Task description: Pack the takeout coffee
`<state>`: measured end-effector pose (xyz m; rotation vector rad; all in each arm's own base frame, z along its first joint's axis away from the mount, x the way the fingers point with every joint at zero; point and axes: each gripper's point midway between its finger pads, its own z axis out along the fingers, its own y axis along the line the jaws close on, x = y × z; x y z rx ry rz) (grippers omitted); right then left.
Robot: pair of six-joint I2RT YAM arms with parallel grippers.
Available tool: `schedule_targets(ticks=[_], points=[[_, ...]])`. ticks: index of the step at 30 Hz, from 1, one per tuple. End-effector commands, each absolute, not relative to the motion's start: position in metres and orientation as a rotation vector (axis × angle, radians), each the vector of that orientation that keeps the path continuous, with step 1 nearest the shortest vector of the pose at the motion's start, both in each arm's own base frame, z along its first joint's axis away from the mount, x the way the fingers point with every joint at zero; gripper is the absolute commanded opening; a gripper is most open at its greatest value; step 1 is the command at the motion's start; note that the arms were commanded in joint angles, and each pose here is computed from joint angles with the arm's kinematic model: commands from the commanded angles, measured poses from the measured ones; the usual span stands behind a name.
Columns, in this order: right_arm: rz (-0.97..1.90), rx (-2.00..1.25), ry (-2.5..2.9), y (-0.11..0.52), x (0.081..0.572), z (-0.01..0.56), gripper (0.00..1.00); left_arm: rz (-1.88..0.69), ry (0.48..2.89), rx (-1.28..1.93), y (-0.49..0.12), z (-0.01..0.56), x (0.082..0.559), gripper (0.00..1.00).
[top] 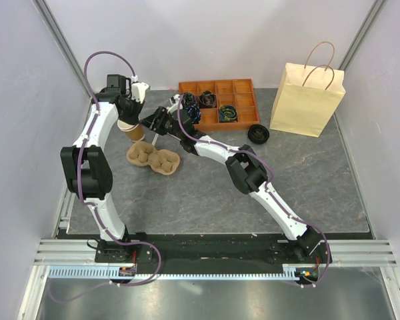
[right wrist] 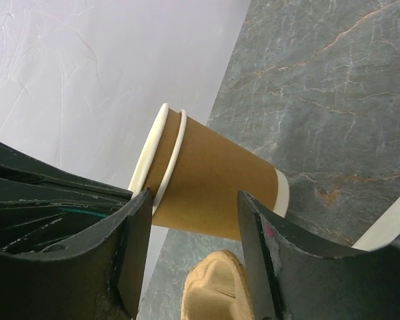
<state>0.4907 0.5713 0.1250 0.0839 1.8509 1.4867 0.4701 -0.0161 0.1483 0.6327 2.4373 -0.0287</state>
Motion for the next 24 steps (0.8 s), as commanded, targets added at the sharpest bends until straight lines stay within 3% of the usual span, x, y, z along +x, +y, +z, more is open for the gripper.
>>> schedule_targets(ticks=[1, 24], points=[[1.487, 0.06, 1.813, 0.578, 0.487, 0.131, 0.61, -0.005, 2.299, 0.634, -0.018, 0.195, 0.478, 0.02], [1.39, 0.027, 1.851, 0.575, 0.491, 0.105, 0.6, 0.012, 2.242, 0.64, -0.021, 0.221, 0.481, 0.02]])
